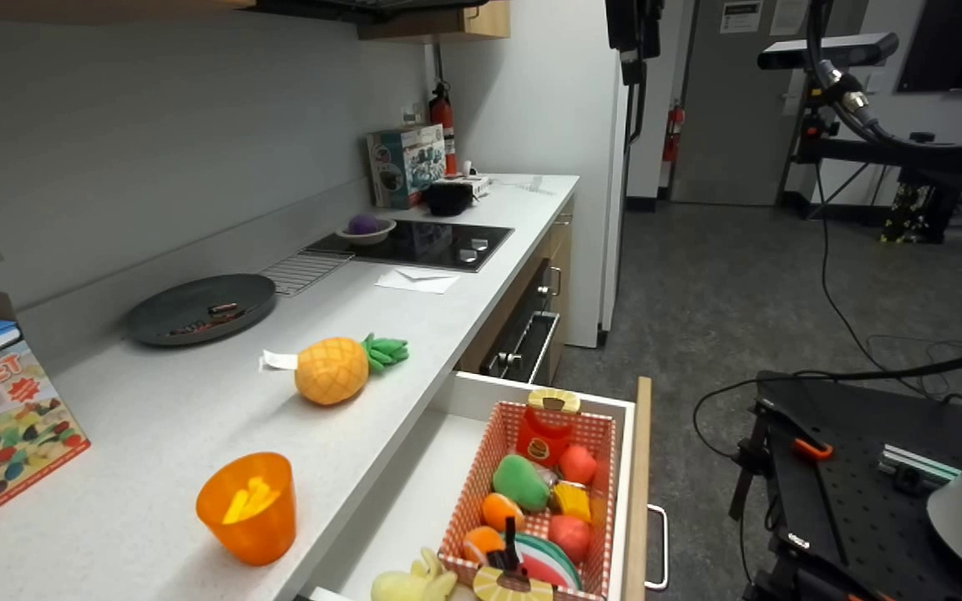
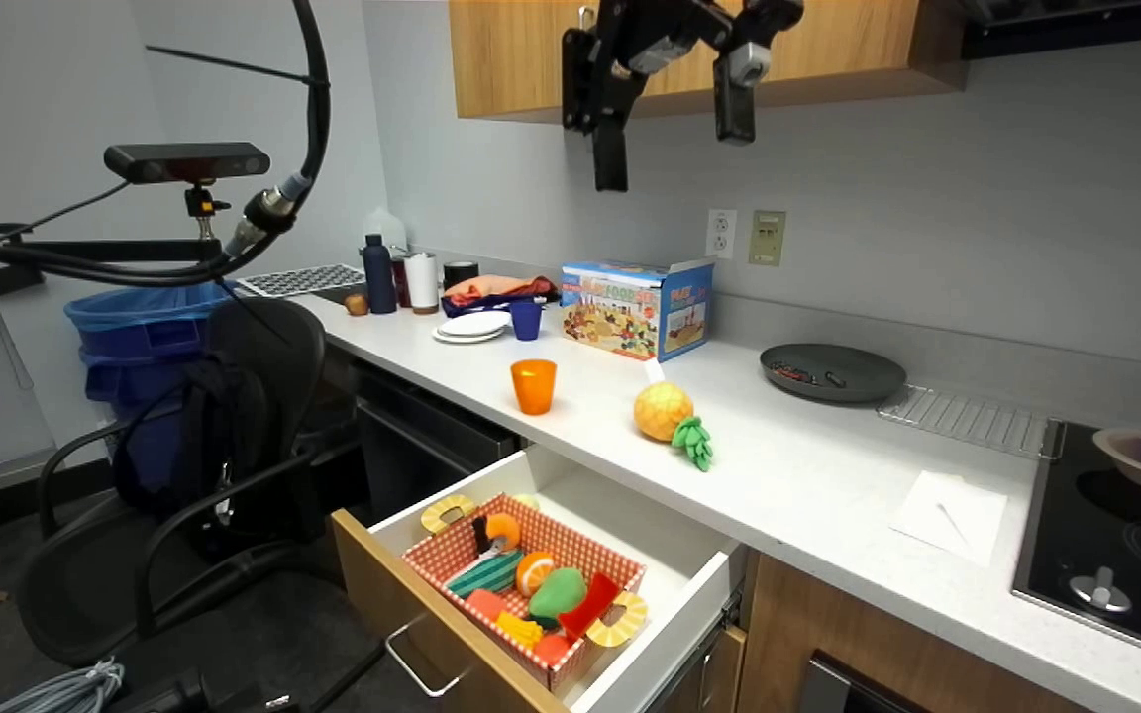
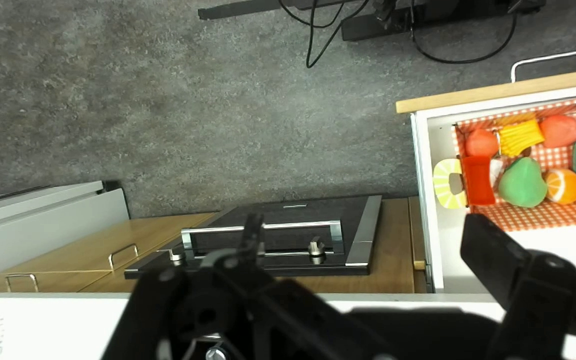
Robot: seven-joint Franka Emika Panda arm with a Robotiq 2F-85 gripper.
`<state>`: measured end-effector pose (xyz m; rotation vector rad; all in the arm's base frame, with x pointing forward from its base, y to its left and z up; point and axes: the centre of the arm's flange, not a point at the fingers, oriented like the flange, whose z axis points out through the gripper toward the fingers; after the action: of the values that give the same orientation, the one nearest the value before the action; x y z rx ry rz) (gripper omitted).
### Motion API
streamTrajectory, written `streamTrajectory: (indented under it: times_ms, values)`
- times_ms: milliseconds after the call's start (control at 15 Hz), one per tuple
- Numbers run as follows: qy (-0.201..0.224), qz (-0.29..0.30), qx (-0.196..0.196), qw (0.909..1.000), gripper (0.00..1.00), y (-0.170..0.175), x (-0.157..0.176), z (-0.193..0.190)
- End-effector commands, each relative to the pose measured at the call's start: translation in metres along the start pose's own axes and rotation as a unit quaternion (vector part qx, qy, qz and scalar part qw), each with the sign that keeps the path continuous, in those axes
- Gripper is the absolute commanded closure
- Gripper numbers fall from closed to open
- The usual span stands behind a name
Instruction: Close the drawer
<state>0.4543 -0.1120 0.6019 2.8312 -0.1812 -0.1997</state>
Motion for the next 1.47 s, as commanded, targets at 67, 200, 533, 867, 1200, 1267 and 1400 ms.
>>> streamTrajectory:
  times_ms: [67, 200, 533, 867, 1200, 1267, 1400]
  values:
    - [0.010, -0.042, 0.007, 0.9991, 0.00, -0.046, 0.004, 0.031]
    - [0.009, -0.068, 0.016, 0.9975, 0.00, -0.076, 0.004, 0.052]
    - [-0.011, -0.125, 0.063, 0.9902, 0.00, -0.152, -0.020, 0.094]
    - [-0.054, -0.156, 0.106, 0.9807, 0.00, -0.209, -0.050, 0.148]
    - [-0.102, -0.153, 0.120, 0.9756, 0.00, -0.241, -0.078, 0.211]
    - [-0.111, -0.149, 0.120, 0.9752, 0.00, -0.246, -0.082, 0.223]
    - [-0.124, -0.143, 0.121, 0.9744, 0.00, -0.256, -0.089, 0.244]
